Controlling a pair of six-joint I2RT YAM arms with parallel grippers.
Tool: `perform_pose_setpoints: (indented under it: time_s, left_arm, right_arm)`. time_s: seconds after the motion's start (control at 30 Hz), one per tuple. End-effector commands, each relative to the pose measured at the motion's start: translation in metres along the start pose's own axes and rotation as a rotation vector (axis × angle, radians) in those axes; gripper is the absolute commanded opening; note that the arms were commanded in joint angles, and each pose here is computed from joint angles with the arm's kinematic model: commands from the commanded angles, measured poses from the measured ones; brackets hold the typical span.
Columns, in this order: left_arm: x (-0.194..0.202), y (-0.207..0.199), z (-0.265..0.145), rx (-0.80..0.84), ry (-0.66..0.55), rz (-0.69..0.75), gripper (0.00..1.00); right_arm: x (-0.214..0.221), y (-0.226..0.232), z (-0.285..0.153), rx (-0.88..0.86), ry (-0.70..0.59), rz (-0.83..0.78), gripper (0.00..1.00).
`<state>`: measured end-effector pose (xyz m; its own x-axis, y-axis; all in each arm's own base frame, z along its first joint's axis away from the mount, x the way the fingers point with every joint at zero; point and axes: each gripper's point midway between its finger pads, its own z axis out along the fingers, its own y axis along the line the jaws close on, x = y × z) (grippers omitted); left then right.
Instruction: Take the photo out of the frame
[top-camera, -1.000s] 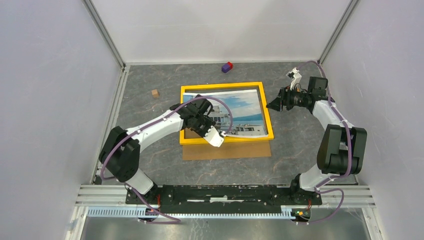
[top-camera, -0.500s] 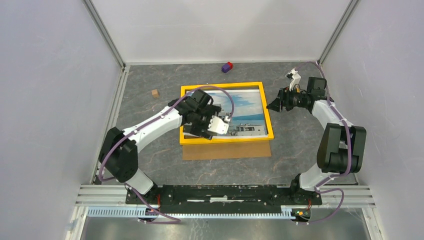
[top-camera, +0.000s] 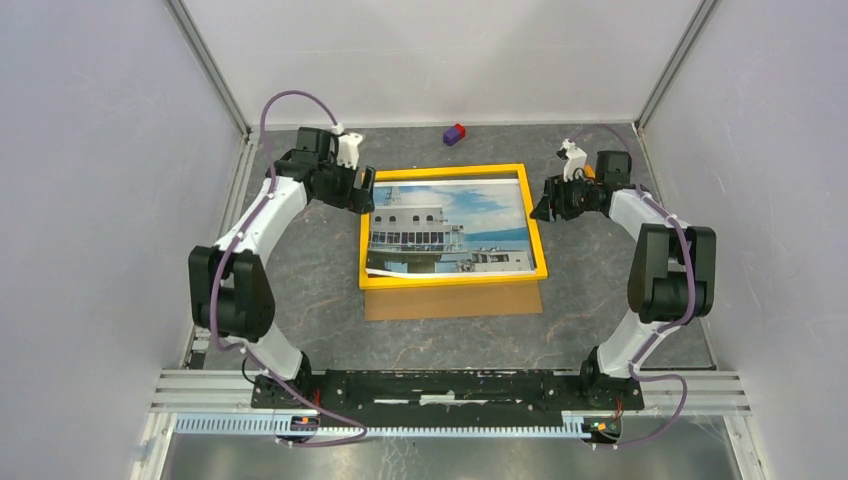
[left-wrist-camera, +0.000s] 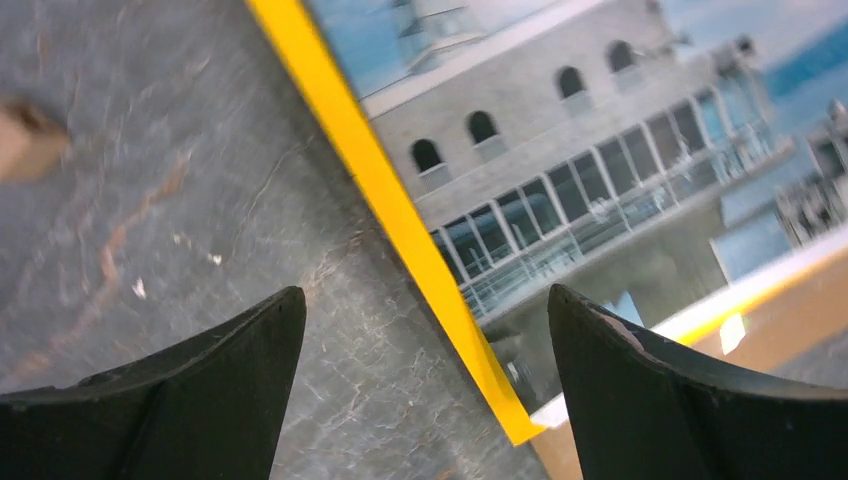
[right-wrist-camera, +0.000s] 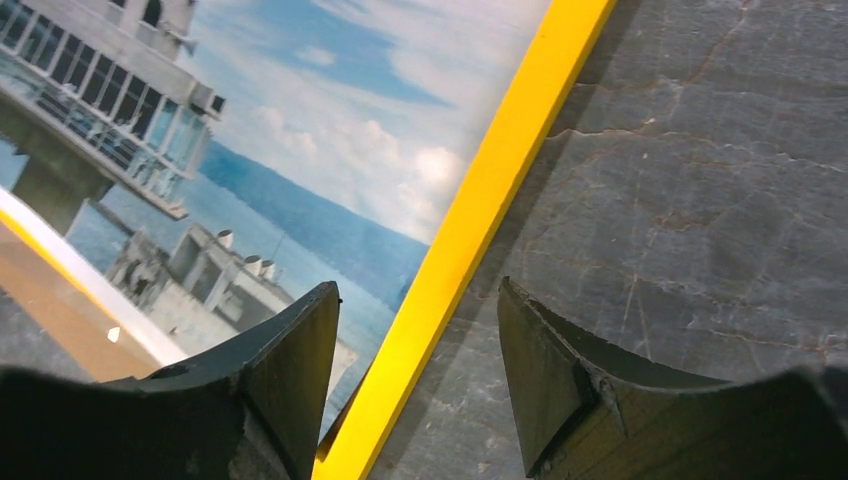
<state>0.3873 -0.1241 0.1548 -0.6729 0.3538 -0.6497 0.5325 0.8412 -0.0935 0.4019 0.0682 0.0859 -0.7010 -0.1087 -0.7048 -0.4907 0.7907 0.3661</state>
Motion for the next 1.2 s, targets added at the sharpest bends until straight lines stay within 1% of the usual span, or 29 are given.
perform_pose_setpoints:
  time_s: [0.0, 0.03, 0.1, 0.2, 0.27, 0.43, 0.6, 0.63, 0.77, 0.9, 1.0, 1.03, 1.17]
  left_arm:
    - [-0.003, 0.029, 0.020, -0.125, -0.061, -0.355, 0.94]
    - [-0.003, 0.034, 0.024, -0.139, -0.073, -0.353, 0.94]
    - [-0.002, 0.042, 0.033, -0.172, -0.085, -0.352, 0.90]
    - [0.005, 0.055, 0.050, -0.214, -0.046, -0.359, 0.86]
    - [0.006, 0.059, 0.061, -0.212, -0.029, -0.355, 0.83]
    - [0.011, 0.062, 0.086, -0.193, -0.001, -0.362, 0.73]
    - [0.018, 0.065, 0.101, -0.193, 0.022, -0.362, 0.70]
    - [0.020, 0.064, 0.103, -0.192, 0.026, -0.360, 0.70]
    - [0.024, 0.060, 0.103, -0.180, 0.035, -0.351, 0.63]
    - [0.030, 0.056, 0.100, -0.167, 0.044, -0.343, 0.54]
    - [0.034, 0.053, 0.096, -0.164, 0.048, -0.339, 0.53]
    - [0.034, 0.052, 0.094, -0.163, 0.045, -0.342, 0.53]
    - [0.033, 0.043, 0.083, -0.139, 0.030, -0.343, 0.47]
  right_arm:
    - [-0.021, -0.018, 0.010, 0.085, -0.019, -0.048, 0.65]
    - [-0.021, -0.018, 0.014, 0.087, -0.013, -0.049, 0.64]
    - [-0.023, -0.021, 0.020, 0.099, -0.003, -0.058, 0.64]
    - [-0.025, -0.029, 0.030, 0.127, 0.012, -0.070, 0.64]
    - [-0.027, -0.033, 0.036, 0.131, 0.024, -0.071, 0.63]
    - [-0.022, -0.037, 0.047, 0.139, 0.055, -0.074, 0.62]
    - [-0.015, -0.039, 0.053, 0.143, 0.084, -0.074, 0.62]
    - [-0.012, -0.040, 0.054, 0.142, 0.091, -0.073, 0.62]
    - [-0.005, -0.040, 0.058, 0.134, 0.116, -0.066, 0.59]
    - [0.000, -0.037, 0.058, 0.115, 0.125, -0.058, 0.52]
    - [0.004, -0.032, 0.056, 0.098, 0.132, -0.054, 0.47]
    - [0.005, -0.020, 0.060, 0.078, 0.141, -0.070, 0.47]
    - [0.005, -0.011, 0.053, 0.062, 0.130, -0.075, 0.42]
